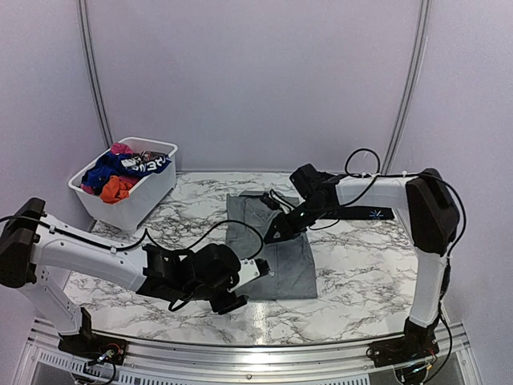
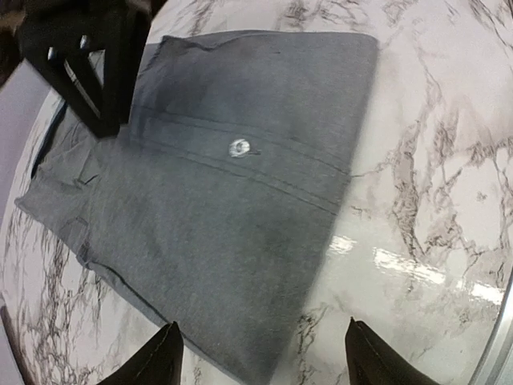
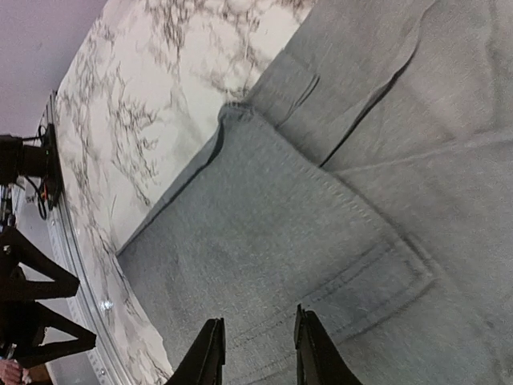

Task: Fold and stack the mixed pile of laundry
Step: Smooth out the 2/3-rectangle-folded shirt at the center of the board, then pick up the 2/3-rectangle-folded shirt from the center of the board.

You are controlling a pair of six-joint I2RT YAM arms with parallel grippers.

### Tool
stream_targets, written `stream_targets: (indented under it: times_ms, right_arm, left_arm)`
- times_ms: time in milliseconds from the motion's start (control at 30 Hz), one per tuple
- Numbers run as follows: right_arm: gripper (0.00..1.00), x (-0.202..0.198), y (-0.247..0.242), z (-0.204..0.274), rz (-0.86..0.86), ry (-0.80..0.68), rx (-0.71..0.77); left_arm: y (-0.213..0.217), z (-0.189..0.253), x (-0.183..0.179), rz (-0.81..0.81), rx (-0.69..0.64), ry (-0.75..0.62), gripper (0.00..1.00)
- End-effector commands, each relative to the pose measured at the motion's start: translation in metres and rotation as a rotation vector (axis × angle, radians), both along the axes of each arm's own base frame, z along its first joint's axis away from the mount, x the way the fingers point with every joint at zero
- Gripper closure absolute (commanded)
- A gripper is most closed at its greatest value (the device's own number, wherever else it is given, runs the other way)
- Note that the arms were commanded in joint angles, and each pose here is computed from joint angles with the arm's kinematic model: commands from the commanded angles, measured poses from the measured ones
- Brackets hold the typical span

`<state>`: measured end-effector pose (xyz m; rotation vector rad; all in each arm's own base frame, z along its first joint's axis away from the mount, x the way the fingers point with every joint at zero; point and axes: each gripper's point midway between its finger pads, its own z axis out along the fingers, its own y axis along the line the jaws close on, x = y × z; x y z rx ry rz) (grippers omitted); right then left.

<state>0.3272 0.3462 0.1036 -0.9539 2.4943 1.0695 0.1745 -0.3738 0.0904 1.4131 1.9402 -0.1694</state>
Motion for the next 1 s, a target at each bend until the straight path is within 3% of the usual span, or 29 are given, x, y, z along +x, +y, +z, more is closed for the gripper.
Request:
stream_targets:
  times_ms: [0,433,667,733,833,900,933,967]
  right_arm:
    - [0.75,-0.003,0.013,-0.023,0.048,0.042,0.013]
    - [0.77,-0.014,0.001,-0.102,0.074,0.122,-0.102]
    - [0.78,-0.025,0.001,-0.122,0.084,0.168,-0.113]
    - [0.78,-0.031,0.001,-0.125,0.093,0.18,-0.115]
    - [0.78,-0.038,0.002,-0.125,0.106,0.192,-0.115]
    - [0.78,-0.042,0.005,-0.117,0.116,0.189,-0.101]
    - [0.77,-0.045,0.007,-0.111,0.123,0.186,-0.092]
    - [0.76,-0.048,0.008,-0.104,0.13,0.183,-0.08]
  left_arm:
    - [-0.013,-0.02,-0.014,-0.122,0.129,-0.149,0.3]
    - [-0.037,-0.031,0.011,-0.098,0.223,-0.448,0.33]
    - [-0.052,-0.034,0.023,-0.12,0.257,-0.596,0.42]
    - [-0.056,-0.031,0.025,-0.111,0.249,-0.612,0.49]
    - [-0.058,-0.014,0.023,-0.106,0.211,-0.618,0.69]
    - [-0.055,-0.003,0.02,-0.114,0.19,-0.622,0.86]
    - [-0.052,0.004,0.018,-0.118,0.183,-0.626,1.0]
    - [-0.049,0.009,0.016,-0.123,0.177,-0.628,1.0]
